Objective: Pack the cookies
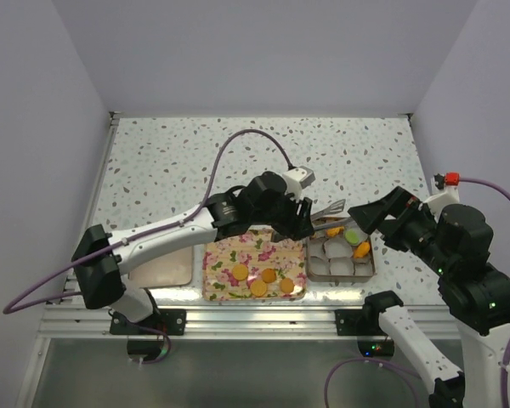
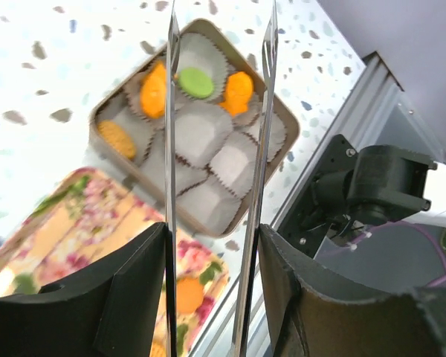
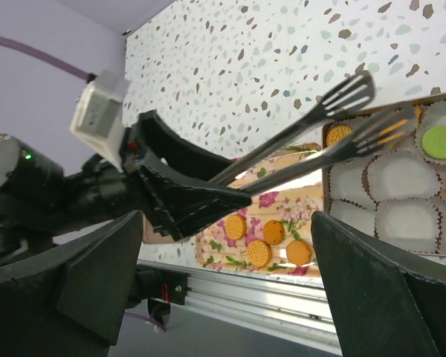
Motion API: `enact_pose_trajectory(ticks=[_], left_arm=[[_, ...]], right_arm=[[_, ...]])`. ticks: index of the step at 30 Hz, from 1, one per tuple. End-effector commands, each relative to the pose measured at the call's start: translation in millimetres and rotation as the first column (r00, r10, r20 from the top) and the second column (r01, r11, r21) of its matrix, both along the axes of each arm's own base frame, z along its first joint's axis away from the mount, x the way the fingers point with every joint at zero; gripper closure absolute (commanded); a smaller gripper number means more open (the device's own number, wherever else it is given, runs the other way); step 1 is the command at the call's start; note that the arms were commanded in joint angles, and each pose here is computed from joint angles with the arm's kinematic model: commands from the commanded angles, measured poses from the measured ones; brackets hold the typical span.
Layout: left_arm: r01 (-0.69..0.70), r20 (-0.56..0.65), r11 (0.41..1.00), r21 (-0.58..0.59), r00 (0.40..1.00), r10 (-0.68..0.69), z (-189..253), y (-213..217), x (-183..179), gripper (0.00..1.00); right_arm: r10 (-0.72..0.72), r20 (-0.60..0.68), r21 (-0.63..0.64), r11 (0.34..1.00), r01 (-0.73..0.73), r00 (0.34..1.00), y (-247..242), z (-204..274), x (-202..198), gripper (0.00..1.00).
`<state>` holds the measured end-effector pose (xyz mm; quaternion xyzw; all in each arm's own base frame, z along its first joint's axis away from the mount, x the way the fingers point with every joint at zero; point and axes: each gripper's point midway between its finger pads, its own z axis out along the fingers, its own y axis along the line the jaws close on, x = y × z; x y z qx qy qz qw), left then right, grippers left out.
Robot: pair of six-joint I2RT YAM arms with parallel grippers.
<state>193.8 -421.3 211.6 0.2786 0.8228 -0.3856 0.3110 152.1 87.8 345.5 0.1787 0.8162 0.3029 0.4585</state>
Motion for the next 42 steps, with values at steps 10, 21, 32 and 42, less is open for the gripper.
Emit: enact_pose_trajectory(ticks=[10, 21, 32, 42], left_arm=[[-0.170, 0.070, 0.890, 0.423, 0.985, 0.155, -5.6, 144.9, -20.8, 0.44], [-0.213, -0.013, 0.846, 0.489, 0.968, 0.252, -6.4, 222.2, -70.0, 0.45], [-0.206, -0.120, 0.822, 0.530, 0.942, 0.314, -35.6, 271.1, -114.3, 0.44], [-0.149, -0.153, 0.833, 0.533, 0.951, 0.268, -48.3, 259.3, -126.8, 0.44]], right_arm=[[-0.006, 0.079, 0.082, 0.997, -0.001, 0.997, 6.5, 20.0, 5.8, 0.01], [-0.026, 0.097, 0.122, 0.992, 0.014, 0.995, 3.2, 20.3, -6.9, 0.01], [-0.039, 0.075, 0.158, 0.987, 0.027, 0.996, 2.0, 10.8, -17.1, 0.01], [-0.042, 0.048, 0.169, 0.985, 0.033, 0.998, 1.5, 3.1, -22.8, 0.01]])
